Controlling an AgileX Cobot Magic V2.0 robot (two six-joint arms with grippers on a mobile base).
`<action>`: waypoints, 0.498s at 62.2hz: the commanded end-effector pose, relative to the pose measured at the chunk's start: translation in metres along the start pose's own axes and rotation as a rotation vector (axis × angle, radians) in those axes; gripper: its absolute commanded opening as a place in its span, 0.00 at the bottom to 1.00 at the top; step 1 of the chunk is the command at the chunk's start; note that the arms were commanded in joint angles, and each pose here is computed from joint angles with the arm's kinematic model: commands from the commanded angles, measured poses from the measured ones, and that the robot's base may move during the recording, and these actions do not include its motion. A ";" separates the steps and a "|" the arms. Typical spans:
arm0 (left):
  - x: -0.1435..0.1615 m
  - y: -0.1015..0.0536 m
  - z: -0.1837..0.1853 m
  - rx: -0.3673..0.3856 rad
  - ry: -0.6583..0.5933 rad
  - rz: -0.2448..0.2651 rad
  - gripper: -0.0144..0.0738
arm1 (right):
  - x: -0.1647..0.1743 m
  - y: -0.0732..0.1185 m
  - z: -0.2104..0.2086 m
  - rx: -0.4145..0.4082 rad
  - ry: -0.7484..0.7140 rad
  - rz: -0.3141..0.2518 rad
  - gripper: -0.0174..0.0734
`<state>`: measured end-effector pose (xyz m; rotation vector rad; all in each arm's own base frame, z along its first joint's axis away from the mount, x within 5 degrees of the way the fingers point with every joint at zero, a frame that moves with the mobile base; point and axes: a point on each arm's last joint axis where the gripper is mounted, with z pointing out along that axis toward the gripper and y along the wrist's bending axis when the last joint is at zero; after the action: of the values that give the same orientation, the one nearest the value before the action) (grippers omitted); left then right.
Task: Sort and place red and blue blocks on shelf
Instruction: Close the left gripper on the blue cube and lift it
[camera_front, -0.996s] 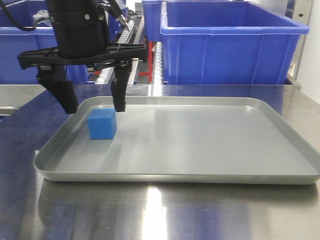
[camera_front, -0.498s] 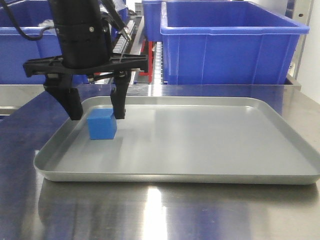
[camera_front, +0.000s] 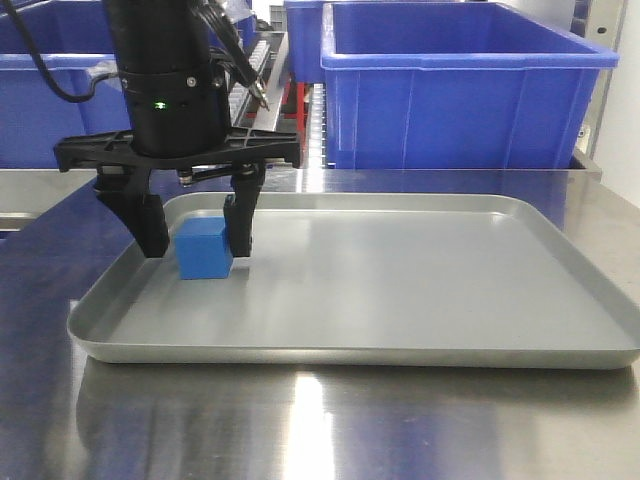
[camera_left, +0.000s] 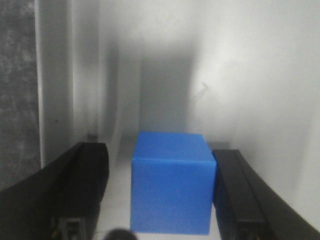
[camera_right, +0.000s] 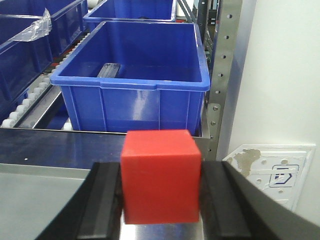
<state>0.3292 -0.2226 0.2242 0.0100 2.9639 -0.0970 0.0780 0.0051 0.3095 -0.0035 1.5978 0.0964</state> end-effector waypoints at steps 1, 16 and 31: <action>-0.003 -0.003 -0.028 0.052 -0.069 -0.007 0.67 | -0.017 0.000 -0.001 0.005 -0.116 -0.008 0.58; -0.002 -0.004 -0.027 0.058 -0.055 -0.014 0.54 | -0.017 0.000 -0.001 0.005 -0.116 -0.008 0.58; -0.002 -0.004 -0.027 0.055 -0.052 -0.014 0.48 | -0.017 0.000 -0.001 0.005 -0.116 -0.008 0.58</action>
<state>0.3282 -0.2234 0.2241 0.0010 2.9743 -0.1106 0.0780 0.0051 0.3095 -0.0035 1.5978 0.0964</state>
